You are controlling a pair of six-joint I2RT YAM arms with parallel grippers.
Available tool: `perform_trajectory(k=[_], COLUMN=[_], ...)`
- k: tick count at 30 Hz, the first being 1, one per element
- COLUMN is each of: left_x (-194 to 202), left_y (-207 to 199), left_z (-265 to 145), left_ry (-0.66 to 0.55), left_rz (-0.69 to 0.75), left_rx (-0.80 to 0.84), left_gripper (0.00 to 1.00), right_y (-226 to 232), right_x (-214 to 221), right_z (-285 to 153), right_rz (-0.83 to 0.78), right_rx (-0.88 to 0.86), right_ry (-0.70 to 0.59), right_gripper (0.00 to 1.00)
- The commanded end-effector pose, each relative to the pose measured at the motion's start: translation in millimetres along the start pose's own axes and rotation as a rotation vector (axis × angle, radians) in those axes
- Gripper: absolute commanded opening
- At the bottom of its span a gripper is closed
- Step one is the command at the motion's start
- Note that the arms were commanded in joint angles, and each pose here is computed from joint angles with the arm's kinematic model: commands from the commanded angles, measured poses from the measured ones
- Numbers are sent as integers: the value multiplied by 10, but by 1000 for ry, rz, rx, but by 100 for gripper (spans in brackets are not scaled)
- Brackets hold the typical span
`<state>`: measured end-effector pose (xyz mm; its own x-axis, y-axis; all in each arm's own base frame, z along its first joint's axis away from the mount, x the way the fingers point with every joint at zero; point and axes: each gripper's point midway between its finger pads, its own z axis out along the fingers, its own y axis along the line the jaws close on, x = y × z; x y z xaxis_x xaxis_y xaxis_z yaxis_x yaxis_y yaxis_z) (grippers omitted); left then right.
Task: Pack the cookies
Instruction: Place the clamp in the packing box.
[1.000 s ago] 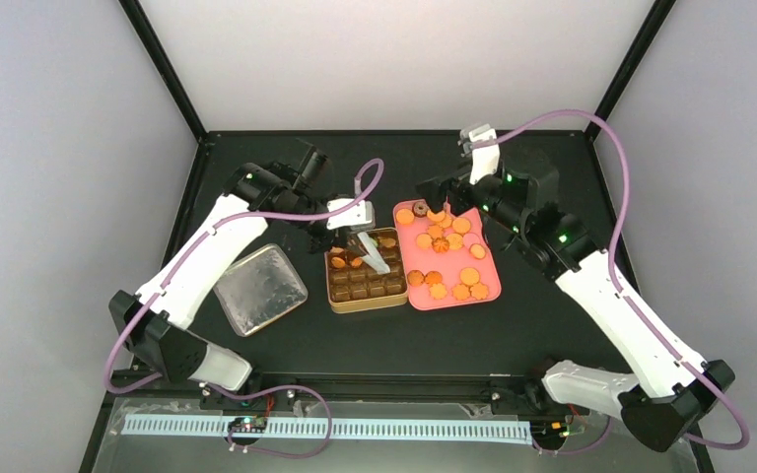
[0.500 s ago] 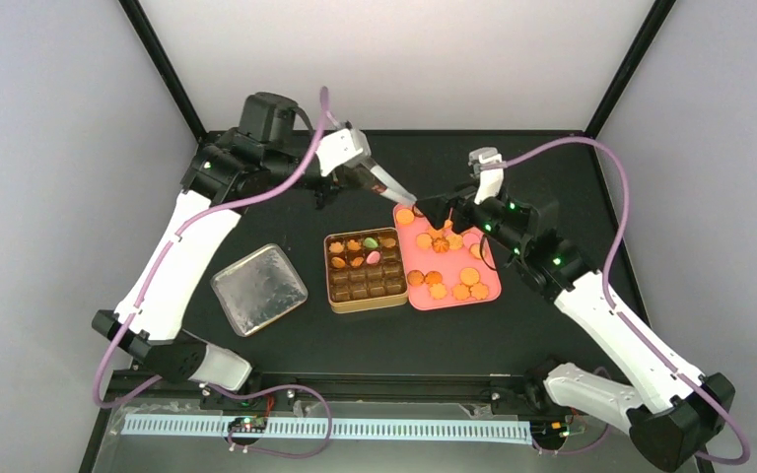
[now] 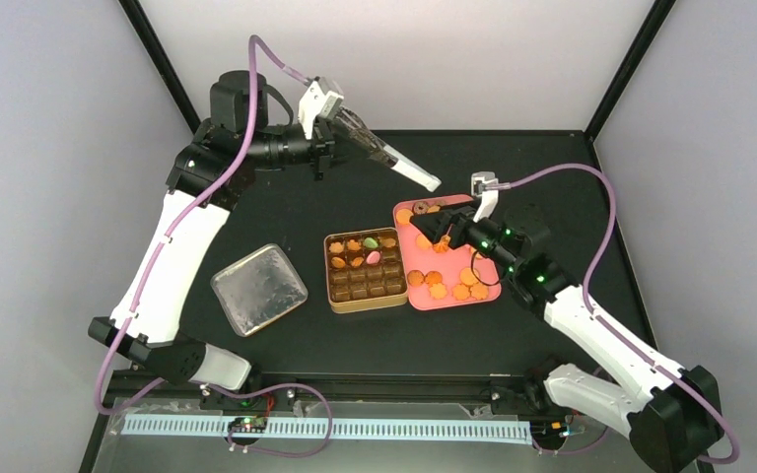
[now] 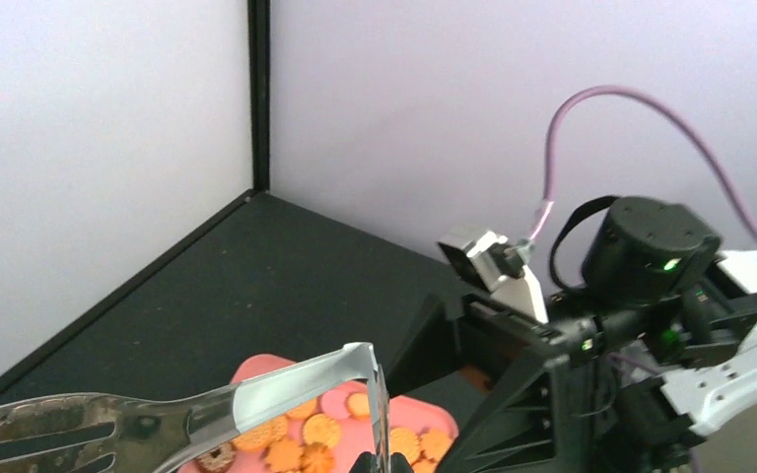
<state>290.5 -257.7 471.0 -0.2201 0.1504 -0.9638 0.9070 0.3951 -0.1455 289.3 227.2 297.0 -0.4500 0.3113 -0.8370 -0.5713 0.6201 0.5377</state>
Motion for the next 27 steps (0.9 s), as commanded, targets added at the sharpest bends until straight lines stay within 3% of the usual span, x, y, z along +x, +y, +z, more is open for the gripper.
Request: perform_trajectory(k=[1,7,14,22,27], left_x=[-201,52,658,1500,2191], left_y=[-154,-150,-146,-184,-173], left_z=[-47,38,63,27,31], left_ry=[-68,-24,71,238,403], left_rz=[-60,-178,-243,-144,-92], left_rx=[82,121,130,134,172], left_gripper=[1,1,1,1,3], right_y=[128,194,118,-78,-202], right_x=[-219,-277,-99,168,310], right_z=[37,128,174,278,372], right_rz=[9,-10,-49,-38,-74], right_rx=[-62,-101,-88,-50,-15], right_ry=[-81,-87,-27,39,94], right_gripper=[100,92,70,64,61])
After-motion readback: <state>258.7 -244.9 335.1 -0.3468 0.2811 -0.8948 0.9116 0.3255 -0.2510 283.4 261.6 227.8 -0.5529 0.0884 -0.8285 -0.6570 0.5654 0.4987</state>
